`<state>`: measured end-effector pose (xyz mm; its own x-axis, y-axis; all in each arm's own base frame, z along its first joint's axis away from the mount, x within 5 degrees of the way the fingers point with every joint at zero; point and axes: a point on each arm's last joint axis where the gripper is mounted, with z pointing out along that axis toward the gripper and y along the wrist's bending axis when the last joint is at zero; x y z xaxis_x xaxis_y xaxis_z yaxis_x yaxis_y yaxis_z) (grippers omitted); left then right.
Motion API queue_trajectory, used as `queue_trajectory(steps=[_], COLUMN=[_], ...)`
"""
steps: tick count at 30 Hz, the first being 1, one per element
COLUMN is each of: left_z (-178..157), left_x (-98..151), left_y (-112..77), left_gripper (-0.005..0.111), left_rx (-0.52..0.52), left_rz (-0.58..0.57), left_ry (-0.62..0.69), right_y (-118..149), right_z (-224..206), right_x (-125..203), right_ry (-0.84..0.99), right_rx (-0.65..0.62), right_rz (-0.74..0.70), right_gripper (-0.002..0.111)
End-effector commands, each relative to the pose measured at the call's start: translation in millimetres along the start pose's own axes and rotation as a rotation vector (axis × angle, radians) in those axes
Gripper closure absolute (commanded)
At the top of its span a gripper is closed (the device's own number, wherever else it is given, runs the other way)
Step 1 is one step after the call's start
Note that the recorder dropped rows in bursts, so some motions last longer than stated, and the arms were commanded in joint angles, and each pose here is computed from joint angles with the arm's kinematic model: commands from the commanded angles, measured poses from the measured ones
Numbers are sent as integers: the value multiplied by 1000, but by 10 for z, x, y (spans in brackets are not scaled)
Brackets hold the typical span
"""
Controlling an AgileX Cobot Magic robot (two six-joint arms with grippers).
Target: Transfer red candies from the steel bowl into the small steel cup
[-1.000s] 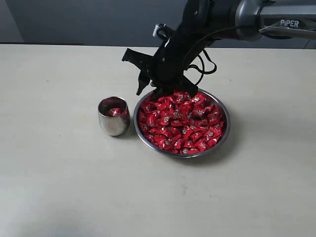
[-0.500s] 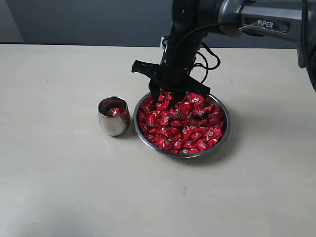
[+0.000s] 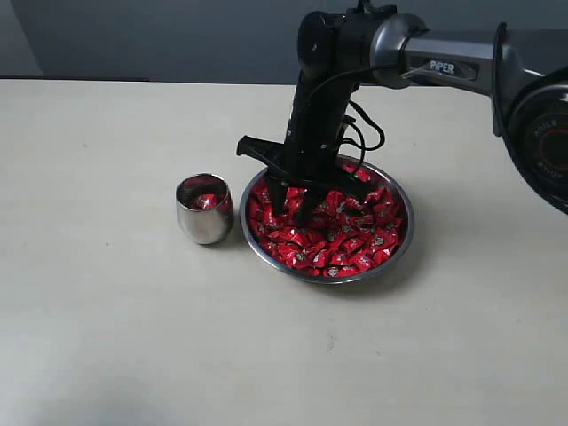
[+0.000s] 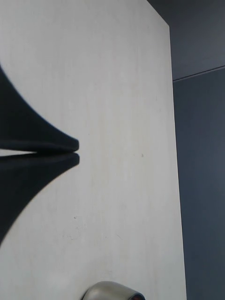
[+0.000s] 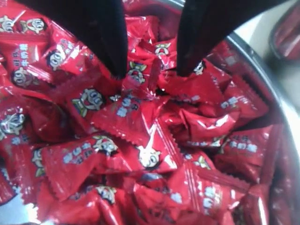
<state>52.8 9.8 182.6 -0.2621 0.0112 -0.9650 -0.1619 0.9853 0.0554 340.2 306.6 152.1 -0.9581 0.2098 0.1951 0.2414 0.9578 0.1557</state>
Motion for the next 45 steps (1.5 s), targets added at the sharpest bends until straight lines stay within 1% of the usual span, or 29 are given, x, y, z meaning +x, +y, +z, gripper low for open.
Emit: queue_trajectory(steps=[1, 13, 21, 26, 32, 35, 38, 45], left_z=[-1, -1, -1, -1, -1, -1, -1, -1], left_x=[-4, -4, -4, -4, -4, -4, -4, -4], left_y=[2, 2, 2, 2, 2, 2, 2, 2], left_gripper=[106, 106, 106, 106, 106, 106, 106, 106], left_rx=[-3, -3, -3, -3, -3, -3, -3, -3], left_rz=[-1, -1, -1, -1, -1, -1, -1, -1], left_ry=[-12, -12, -12, -12, -12, -12, -12, -12], right_y=[-33, -27, -63, -113, -117, -107, -72, -68], right_z=[-41, -16, 56, 141, 141, 141, 141, 141], right_x=[-47, -146, -170, -193, -197, -203, -219, -222], right_ry=[-29, -72, -48, -41, -45, -52, -69, -72], right_rx=[17, -27, 0, 57, 61, 51, 11, 8], right_rz=[-6, 16, 25, 17, 15, 15, 20, 20], right_gripper=[73, 73, 73, 73, 73, 73, 73, 73])
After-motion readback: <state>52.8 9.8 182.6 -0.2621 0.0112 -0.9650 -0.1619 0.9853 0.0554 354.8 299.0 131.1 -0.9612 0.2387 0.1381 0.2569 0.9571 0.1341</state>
